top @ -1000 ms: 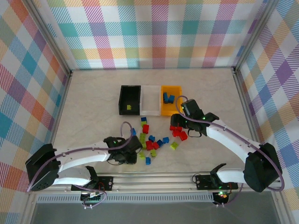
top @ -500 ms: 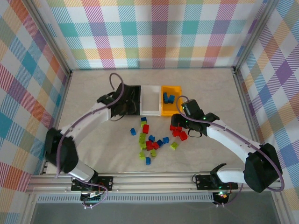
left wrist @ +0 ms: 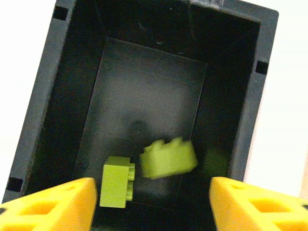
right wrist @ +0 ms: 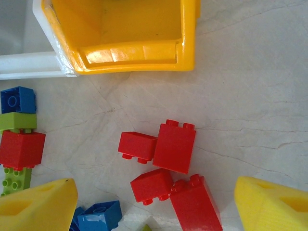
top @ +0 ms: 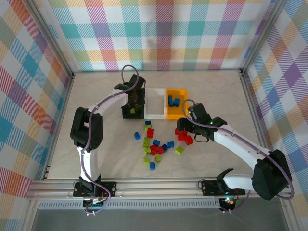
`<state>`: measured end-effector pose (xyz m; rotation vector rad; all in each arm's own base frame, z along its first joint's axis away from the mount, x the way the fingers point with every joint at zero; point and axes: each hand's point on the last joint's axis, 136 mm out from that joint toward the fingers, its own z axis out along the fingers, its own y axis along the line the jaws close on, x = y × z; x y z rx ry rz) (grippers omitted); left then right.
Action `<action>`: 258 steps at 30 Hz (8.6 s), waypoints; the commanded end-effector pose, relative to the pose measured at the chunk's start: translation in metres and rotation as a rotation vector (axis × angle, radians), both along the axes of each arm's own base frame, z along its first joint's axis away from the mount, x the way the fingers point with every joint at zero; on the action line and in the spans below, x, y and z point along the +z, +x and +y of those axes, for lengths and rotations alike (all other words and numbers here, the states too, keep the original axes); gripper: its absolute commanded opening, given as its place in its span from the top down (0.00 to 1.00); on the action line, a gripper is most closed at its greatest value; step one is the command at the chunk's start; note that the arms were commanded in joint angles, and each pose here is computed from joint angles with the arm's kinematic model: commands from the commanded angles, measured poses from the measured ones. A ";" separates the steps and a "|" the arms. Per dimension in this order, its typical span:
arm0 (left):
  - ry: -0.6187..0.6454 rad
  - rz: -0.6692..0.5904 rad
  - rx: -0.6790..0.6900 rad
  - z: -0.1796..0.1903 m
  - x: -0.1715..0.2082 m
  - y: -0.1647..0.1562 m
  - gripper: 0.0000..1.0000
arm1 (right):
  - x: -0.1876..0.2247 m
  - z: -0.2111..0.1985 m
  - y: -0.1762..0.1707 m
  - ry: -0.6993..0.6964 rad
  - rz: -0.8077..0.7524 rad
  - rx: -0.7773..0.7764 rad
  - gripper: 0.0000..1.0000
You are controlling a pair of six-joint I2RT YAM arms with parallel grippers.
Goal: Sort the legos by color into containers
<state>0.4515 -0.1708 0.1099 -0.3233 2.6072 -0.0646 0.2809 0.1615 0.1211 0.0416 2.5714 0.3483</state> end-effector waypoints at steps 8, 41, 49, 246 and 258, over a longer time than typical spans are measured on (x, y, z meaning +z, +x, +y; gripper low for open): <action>-0.250 -0.197 -0.074 -0.022 0.103 -0.040 0.18 | -0.003 0.019 -0.012 0.057 0.039 0.108 0.21; -0.348 -0.019 -0.022 0.032 -0.009 -0.196 0.00 | -0.082 0.085 -0.052 -0.112 0.240 0.247 0.43; -0.336 -0.009 -0.013 0.035 -0.013 -0.197 0.00 | -0.094 0.074 -0.058 -0.165 0.277 0.232 0.46; -0.496 -0.117 -0.063 -0.011 0.051 -0.165 0.00 | -0.092 -0.019 -0.033 -0.171 0.269 -0.007 0.38; -0.523 -0.127 0.020 0.017 0.055 -0.183 0.00 | -0.099 -0.016 -0.031 -0.164 0.263 0.009 0.71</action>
